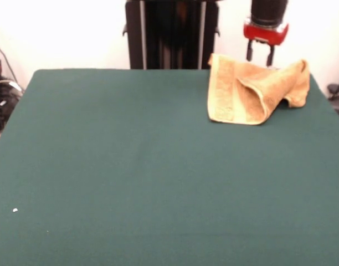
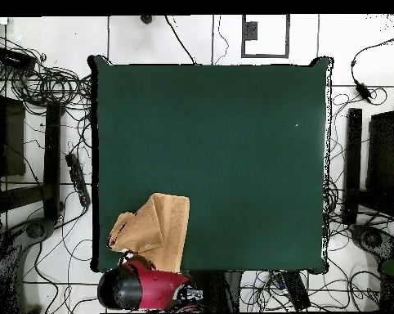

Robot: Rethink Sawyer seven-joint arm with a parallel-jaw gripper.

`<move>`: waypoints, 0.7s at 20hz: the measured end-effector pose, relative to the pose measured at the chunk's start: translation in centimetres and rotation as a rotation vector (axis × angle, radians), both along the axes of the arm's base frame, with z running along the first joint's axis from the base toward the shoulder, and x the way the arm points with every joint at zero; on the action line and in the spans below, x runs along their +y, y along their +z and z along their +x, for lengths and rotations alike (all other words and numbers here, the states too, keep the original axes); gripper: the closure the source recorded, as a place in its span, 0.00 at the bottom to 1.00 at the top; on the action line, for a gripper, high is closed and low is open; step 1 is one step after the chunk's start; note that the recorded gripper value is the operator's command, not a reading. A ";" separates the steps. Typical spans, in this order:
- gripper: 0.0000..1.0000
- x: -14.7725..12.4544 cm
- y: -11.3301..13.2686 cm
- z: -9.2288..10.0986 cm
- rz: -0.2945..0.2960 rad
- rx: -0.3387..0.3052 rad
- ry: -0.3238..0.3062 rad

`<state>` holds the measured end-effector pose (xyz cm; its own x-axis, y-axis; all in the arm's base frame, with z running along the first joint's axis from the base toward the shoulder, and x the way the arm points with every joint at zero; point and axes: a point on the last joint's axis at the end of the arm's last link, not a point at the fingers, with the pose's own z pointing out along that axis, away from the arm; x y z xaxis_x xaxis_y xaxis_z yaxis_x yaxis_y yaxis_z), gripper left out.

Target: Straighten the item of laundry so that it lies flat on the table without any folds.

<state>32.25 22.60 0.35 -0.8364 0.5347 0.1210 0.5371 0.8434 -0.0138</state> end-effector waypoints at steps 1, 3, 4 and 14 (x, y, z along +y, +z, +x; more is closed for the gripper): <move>0.00 0.2 0.0 0.6 -0.003 -0.002 0.007; 0.00 0.5 -0.1 1.7 -0.008 -0.004 0.013; 0.00 0.5 -0.2 2.2 -0.010 -0.005 0.015; 0.00 -0.5 0.5 9.9 -0.013 -0.025 0.027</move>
<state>42.20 22.12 0.81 -0.8534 0.5130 0.0928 0.5143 0.8576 -0.0115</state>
